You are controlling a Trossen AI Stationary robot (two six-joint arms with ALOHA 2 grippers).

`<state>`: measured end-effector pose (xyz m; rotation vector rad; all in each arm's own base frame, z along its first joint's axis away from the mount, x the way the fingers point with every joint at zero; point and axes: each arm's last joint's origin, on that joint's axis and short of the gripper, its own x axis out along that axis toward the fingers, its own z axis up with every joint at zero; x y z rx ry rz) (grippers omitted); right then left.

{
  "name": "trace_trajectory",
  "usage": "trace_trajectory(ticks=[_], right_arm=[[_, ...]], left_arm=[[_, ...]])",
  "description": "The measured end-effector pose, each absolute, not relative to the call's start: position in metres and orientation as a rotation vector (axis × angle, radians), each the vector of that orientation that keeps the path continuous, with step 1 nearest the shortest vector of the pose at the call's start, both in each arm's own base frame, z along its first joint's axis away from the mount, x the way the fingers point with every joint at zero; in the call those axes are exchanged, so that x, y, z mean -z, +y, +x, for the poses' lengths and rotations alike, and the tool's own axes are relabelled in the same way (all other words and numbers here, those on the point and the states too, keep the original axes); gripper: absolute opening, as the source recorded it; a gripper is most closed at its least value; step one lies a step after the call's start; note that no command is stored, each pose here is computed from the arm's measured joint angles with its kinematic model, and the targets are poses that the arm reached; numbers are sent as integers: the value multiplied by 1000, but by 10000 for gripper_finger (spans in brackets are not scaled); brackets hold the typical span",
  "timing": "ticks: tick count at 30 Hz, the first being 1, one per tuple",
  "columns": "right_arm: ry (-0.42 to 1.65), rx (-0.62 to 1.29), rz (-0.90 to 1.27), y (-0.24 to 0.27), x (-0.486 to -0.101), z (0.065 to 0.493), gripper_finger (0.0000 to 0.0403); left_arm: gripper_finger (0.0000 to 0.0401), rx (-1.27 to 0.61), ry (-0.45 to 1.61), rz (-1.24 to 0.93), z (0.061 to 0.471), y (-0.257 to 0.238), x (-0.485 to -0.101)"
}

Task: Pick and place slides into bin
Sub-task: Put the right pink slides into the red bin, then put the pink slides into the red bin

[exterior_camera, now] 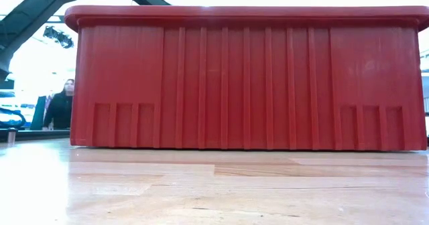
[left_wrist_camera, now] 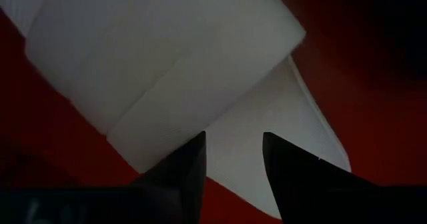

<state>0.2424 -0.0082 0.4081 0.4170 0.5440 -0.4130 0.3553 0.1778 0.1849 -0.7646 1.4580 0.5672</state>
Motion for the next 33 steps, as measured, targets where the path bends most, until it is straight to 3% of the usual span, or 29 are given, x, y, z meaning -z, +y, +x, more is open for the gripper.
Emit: trace_trajectory(ticks=[9,14,24,33], right_arm=[[545,407,417,-7,-408,242,209],[556,379,390,-2,-408,242,209],[583,289,335,20,-407,241,209],[623,230,221,54,-407,224,209]], left_arm=[[138,-595,1479,-781,347,187,-186],[140,-561,1480,-746,355,182,-204],[129,-310,1279,-469,386,122,-322],[124,-76,1020,-315,364,21,-420]])
